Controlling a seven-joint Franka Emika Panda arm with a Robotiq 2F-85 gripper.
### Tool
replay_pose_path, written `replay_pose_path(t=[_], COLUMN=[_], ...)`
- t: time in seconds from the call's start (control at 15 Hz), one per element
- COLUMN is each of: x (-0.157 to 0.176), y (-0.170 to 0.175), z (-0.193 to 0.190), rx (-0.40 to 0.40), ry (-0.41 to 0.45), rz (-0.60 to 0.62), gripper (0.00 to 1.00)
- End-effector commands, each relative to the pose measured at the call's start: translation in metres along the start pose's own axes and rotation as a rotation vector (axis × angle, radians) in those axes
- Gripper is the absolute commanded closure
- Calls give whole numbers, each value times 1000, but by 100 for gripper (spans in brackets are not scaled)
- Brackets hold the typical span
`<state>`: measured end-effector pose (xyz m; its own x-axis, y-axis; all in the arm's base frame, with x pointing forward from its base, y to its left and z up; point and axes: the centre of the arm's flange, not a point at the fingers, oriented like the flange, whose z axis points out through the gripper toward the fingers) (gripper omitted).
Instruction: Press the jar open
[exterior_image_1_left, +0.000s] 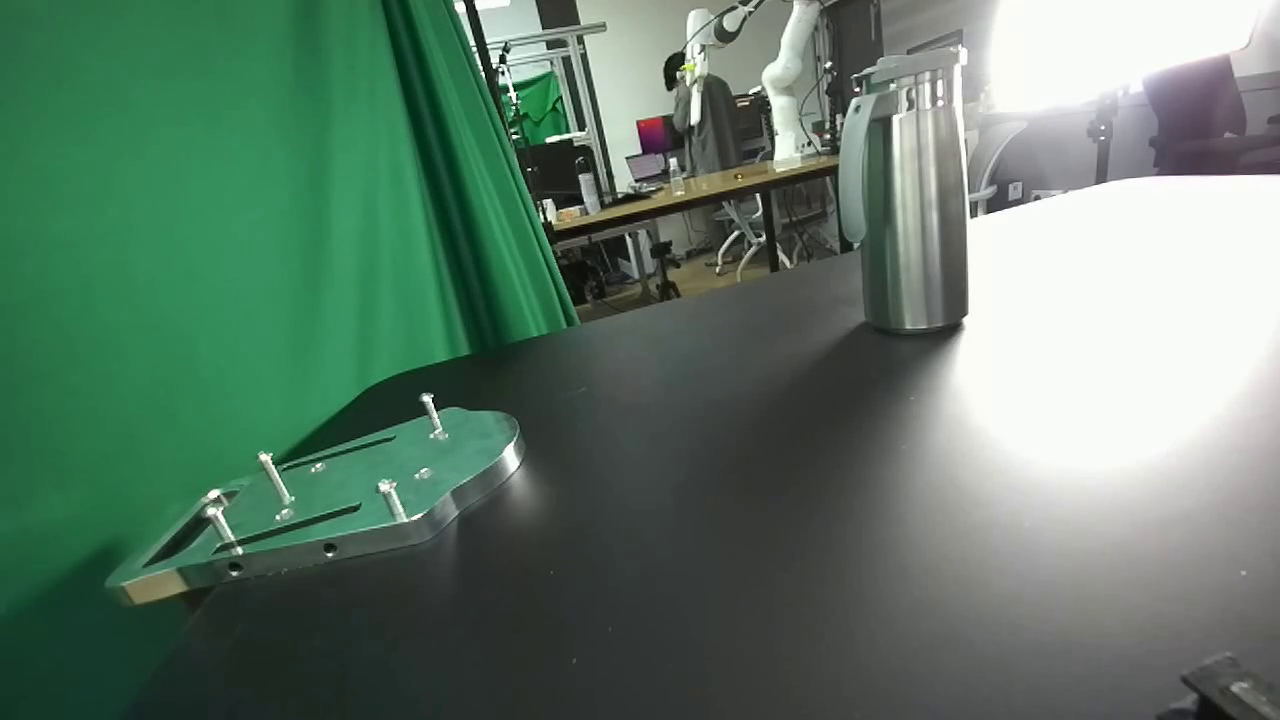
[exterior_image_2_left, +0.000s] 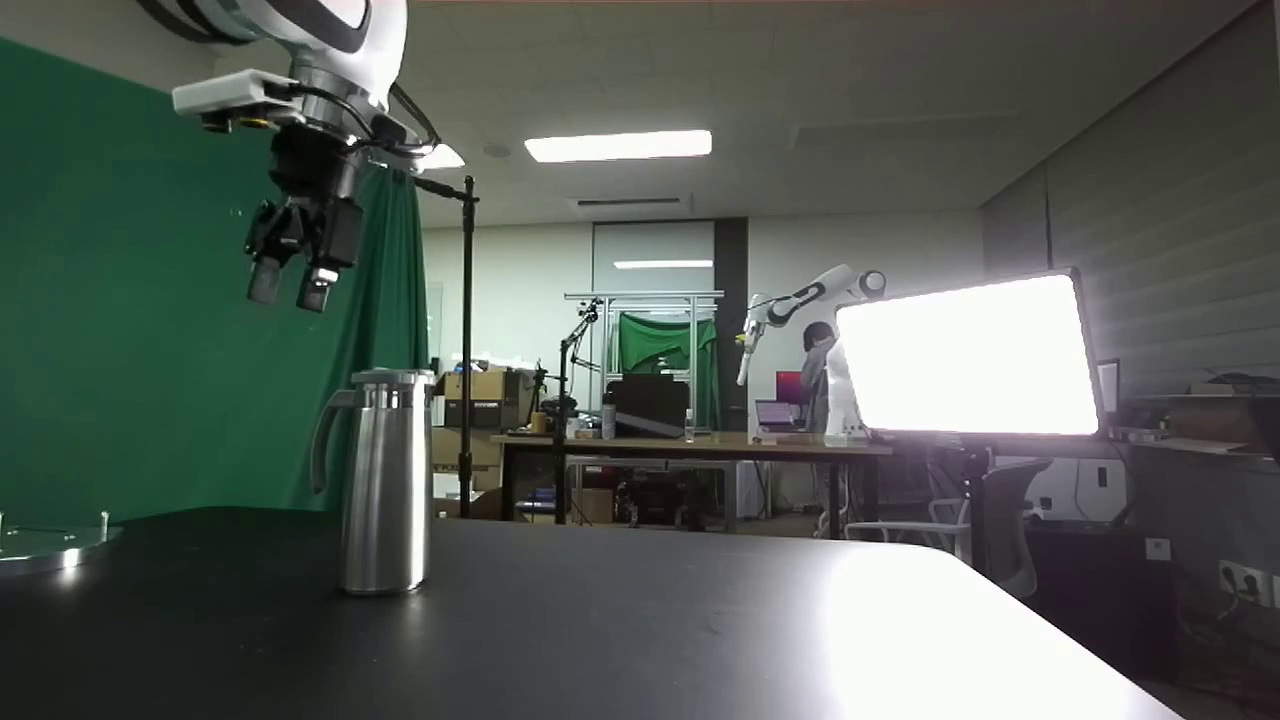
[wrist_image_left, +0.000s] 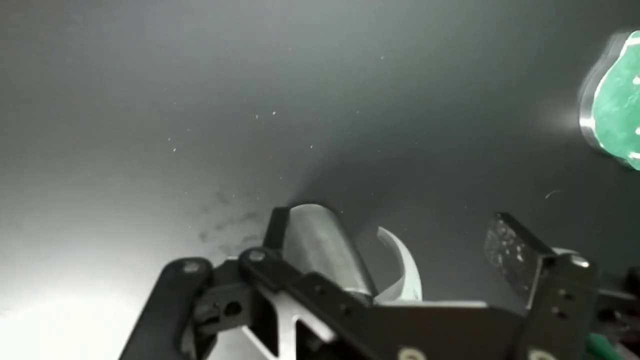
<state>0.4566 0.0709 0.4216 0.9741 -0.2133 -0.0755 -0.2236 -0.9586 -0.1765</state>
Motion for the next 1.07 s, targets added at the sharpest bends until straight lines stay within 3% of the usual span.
replay_pose_path(t=[0.0, 0.07, 0.2, 0.8, 1.0], x=[31, 37, 52, 103, 111], y=[-4, -3, -3, -17, -28], z=[-14, -15, -15, 7, 9], rx=[-75, -91, -118, -142, -136], ry=[69, 85, 113, 166, 172], rz=[7, -1, -10, -37, -50], gripper=[1, 25, 30, 94, 100])
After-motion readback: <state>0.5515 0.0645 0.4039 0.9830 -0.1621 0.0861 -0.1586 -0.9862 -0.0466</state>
